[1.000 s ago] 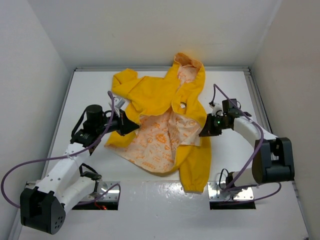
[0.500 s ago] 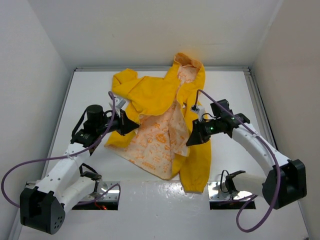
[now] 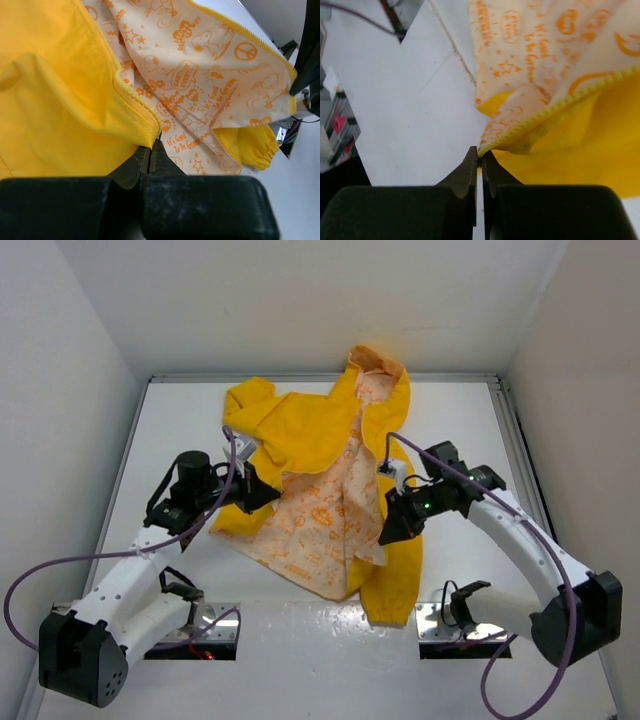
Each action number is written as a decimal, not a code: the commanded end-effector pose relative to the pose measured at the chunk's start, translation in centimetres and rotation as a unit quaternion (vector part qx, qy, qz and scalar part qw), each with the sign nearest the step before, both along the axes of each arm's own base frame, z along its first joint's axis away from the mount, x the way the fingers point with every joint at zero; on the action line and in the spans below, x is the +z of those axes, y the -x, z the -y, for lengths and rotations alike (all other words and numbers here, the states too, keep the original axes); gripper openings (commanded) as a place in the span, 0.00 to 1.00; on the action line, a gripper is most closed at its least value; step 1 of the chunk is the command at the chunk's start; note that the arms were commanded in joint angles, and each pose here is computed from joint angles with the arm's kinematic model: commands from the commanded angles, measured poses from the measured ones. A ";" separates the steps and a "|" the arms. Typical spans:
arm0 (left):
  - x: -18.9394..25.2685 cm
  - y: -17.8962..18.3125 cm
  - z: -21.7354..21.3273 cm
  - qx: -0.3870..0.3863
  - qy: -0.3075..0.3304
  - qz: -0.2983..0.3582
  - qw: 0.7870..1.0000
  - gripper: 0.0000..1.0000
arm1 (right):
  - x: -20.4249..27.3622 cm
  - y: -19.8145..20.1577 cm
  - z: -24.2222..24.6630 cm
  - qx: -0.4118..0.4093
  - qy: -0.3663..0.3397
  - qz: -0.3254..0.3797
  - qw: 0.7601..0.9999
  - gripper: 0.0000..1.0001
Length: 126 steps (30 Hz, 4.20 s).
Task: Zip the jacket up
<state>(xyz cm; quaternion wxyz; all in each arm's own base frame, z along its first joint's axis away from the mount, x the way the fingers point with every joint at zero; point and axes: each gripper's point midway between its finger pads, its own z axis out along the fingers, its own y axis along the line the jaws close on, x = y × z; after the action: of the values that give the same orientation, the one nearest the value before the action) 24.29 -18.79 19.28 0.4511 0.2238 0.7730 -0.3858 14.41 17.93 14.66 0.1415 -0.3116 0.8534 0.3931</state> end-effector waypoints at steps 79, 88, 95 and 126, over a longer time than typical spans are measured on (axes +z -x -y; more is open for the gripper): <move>-0.6 -0.6 -0.6 0.026 0.006 0.027 0.999 0.00 | -12.8 -8.0 9.6 -0.244 0.212 0.037 0.946 0.00; -0.4 -0.7 0.1 0.019 0.010 0.027 0.999 0.00 | -8.3 -11.2 10.4 -0.299 0.100 0.056 0.947 0.00; -0.8 -0.4 0.3 0.012 0.000 0.027 1.000 0.00 | -4.0 -6.9 4.3 -0.240 -0.028 -0.010 0.970 0.00; -1.7 0.0 0.7 0.004 -0.038 0.042 0.998 0.00 | -5.3 3.1 3.6 -0.179 0.067 -0.063 0.979 0.42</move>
<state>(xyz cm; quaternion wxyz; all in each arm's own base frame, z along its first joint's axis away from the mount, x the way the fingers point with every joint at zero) 23.96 -19.15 16.14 0.4537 0.2415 0.7852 -0.3455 13.07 12.99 9.11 0.1744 -0.1415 0.9357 0.2723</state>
